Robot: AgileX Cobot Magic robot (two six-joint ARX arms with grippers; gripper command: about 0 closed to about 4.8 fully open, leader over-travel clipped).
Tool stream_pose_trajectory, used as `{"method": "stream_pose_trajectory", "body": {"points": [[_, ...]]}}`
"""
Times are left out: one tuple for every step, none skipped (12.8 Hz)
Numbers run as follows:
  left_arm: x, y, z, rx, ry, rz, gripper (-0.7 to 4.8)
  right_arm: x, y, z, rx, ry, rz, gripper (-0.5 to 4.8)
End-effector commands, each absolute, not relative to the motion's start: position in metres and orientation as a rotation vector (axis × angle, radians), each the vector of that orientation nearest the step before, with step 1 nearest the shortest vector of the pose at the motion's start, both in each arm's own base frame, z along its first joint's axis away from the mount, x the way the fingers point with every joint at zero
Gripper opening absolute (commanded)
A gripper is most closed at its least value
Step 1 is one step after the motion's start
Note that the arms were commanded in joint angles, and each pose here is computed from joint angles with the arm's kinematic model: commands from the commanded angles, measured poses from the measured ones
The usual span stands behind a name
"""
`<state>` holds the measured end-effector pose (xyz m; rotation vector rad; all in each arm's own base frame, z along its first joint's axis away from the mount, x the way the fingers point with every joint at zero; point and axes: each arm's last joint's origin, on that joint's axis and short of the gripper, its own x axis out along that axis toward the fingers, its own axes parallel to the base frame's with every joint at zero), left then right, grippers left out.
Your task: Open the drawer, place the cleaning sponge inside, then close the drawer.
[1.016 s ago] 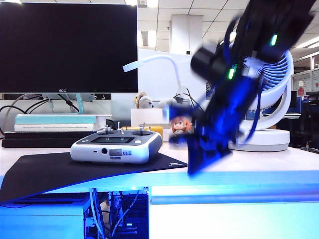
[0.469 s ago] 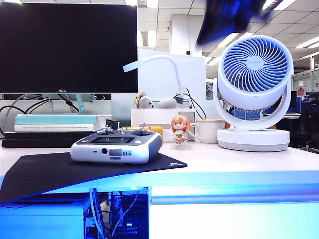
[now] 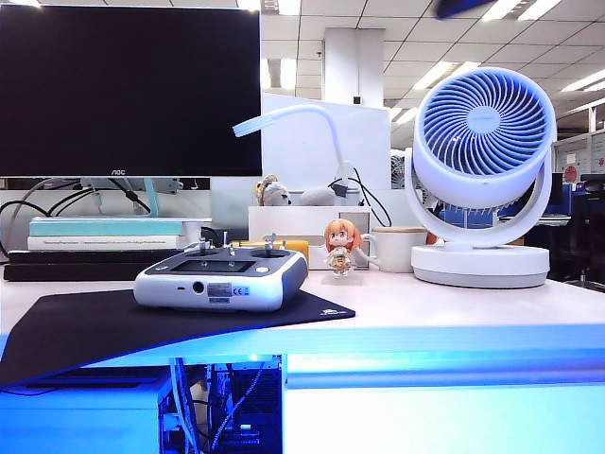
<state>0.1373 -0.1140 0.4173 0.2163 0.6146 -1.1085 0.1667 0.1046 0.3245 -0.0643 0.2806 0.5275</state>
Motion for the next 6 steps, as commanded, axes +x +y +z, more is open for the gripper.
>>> {"method": "stream_pose_trajectory", "body": {"points": [[0.137,-0.114,0.419,0.229,0.590,-1.121,-0.06,0.122,0.072,0.273,-0.039,0.180,0.405,-0.06],[0.137,-0.114,0.419,0.229,0.592,-1.122,-0.06,0.107,0.060,0.230,-0.043,0.188,0.340,-0.06],[0.136,-0.114,0.419,0.228,0.593,-1.123,-0.06,0.103,0.056,0.219,-0.033,0.189,0.294,-0.06],[0.136,-0.113,0.418,0.230,0.607,-1.123,-0.06,0.095,0.048,0.193,-0.040,0.194,0.187,-0.06],[0.136,-0.113,0.417,0.233,0.609,-1.123,-0.06,0.090,0.043,0.175,-0.049,0.202,0.148,-0.06],[0.136,-0.113,0.417,0.237,0.604,-1.124,-0.06,0.085,0.041,0.168,-0.032,0.198,0.164,-0.06]]}}
